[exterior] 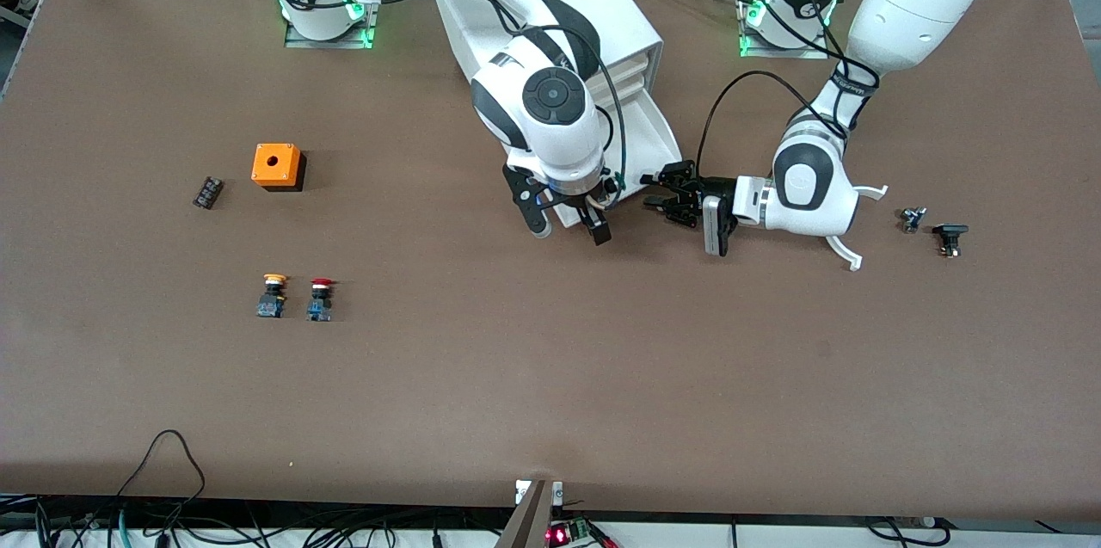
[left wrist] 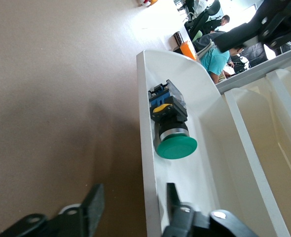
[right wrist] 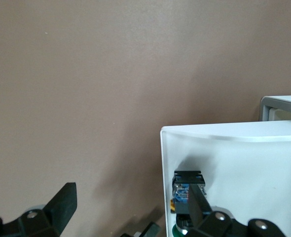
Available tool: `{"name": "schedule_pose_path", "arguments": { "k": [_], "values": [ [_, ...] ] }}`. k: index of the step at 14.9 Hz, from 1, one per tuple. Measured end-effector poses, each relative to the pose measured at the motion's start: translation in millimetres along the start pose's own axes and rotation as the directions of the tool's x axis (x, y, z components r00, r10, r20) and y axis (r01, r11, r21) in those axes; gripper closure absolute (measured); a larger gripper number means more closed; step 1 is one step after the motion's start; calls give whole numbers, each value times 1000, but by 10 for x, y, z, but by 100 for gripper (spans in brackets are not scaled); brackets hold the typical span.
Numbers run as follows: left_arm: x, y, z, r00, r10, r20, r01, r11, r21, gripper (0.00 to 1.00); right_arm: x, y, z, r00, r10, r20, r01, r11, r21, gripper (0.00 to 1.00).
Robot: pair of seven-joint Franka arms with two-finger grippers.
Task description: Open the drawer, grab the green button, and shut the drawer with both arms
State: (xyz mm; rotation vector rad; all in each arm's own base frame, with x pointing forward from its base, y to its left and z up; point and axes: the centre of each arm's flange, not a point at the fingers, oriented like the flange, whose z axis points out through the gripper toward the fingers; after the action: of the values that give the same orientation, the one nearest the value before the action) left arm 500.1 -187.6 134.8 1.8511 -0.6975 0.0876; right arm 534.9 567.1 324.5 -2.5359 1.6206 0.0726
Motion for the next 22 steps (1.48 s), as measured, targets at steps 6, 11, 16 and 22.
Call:
{"name": "schedule_pose_path", "arguments": {
  "k": [6,11,16,22],
  "values": [
    [378,234,-562,983,-55,173,58,998,-14,0,-323,204,349,1000,-3,-14,3,999,-49,0],
    [1252,962,-1295,865,-261,429,194,962,194,0,-388,328,588,999,-19,-34,16,996,-85,1],
    [1651,1554,-1500,705,-551,446,329,812,483,0,-377,339,592,999,-20,-39,16,996,-93,48],
    [2091,2285,-1835,686,-669,285,192,545,816,0,-385,312,486,999,-20,-42,16,995,-97,59]
  ]
}}
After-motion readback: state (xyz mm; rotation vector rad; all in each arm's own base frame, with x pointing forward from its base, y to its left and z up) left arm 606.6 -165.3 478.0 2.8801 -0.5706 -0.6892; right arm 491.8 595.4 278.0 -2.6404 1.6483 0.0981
